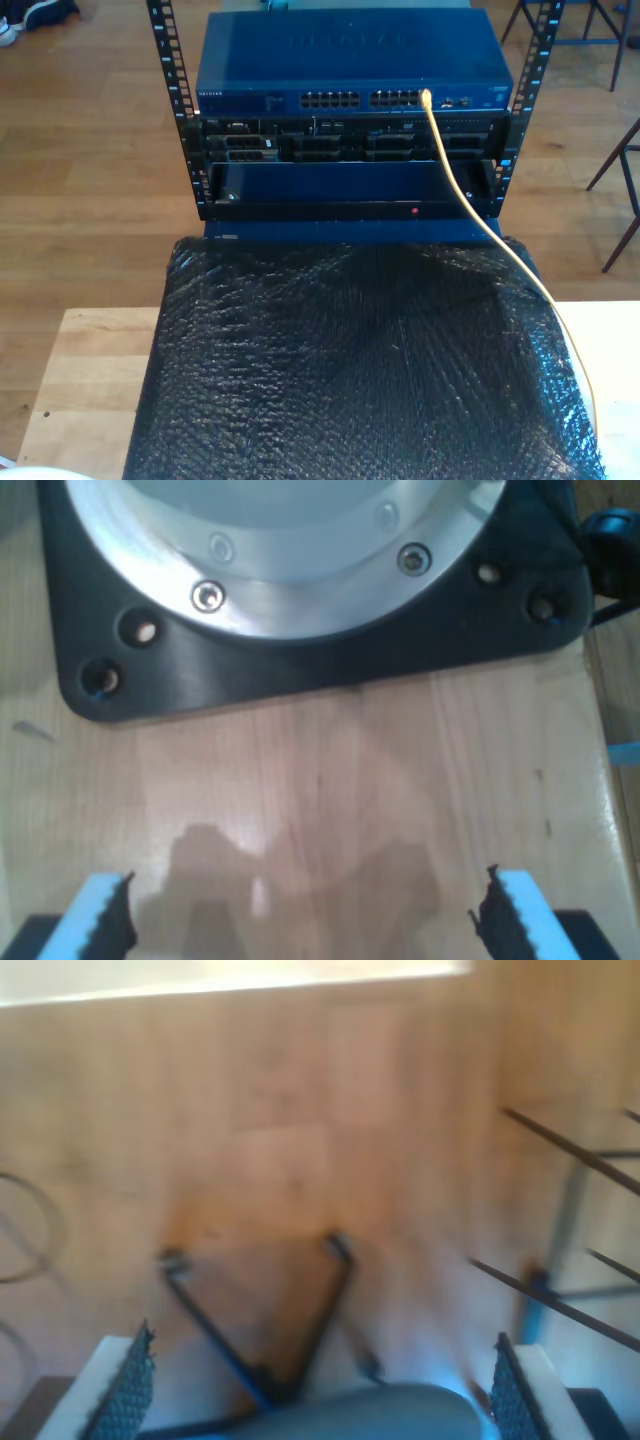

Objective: Grab the cable and plug it in

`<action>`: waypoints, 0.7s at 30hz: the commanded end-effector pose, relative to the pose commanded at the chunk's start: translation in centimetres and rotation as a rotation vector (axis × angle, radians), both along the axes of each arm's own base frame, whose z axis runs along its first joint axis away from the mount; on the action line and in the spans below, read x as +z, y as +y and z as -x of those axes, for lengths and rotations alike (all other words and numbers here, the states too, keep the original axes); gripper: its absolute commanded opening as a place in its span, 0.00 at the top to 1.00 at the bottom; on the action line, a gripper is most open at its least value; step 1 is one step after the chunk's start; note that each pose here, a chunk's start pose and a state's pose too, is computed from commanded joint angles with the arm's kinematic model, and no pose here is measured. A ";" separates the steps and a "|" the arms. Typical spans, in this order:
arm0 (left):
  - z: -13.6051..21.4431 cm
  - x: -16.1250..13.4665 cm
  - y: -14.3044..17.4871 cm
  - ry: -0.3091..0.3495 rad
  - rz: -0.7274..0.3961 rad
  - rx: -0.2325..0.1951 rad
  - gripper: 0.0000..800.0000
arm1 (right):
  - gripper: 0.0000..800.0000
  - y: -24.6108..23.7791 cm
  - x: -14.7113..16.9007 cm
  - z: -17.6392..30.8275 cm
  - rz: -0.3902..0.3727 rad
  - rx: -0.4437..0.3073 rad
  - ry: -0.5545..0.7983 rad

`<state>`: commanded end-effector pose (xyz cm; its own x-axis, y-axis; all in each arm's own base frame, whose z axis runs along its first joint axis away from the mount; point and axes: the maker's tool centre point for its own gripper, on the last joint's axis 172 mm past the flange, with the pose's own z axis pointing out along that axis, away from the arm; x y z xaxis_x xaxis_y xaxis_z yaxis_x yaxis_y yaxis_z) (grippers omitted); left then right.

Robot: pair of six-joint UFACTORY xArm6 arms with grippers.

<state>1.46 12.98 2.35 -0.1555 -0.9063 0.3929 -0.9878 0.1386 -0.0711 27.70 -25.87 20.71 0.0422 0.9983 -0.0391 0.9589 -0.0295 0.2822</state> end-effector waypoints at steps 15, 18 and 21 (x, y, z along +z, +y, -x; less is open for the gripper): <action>0.0 0.0 0.0 0.000 0.000 0.000 0.00 | 0.00 -0.5 -1.1 13.7 -0.104 0.099 0.177; 0.0 0.0 -0.1 0.000 0.002 0.000 0.00 | 0.00 0.5 -2.7 16.4 -0.126 0.128 0.219; 0.0 0.0 0.0 0.001 0.000 0.001 0.00 | 0.00 1.4 -3.8 17.8 -0.139 0.141 0.229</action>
<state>1.46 12.98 2.35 -0.1539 -0.9066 0.3930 -0.9880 0.1372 -0.0705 9.86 -24.43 16.91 -0.0910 0.9902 0.1063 0.9946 0.0849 0.0604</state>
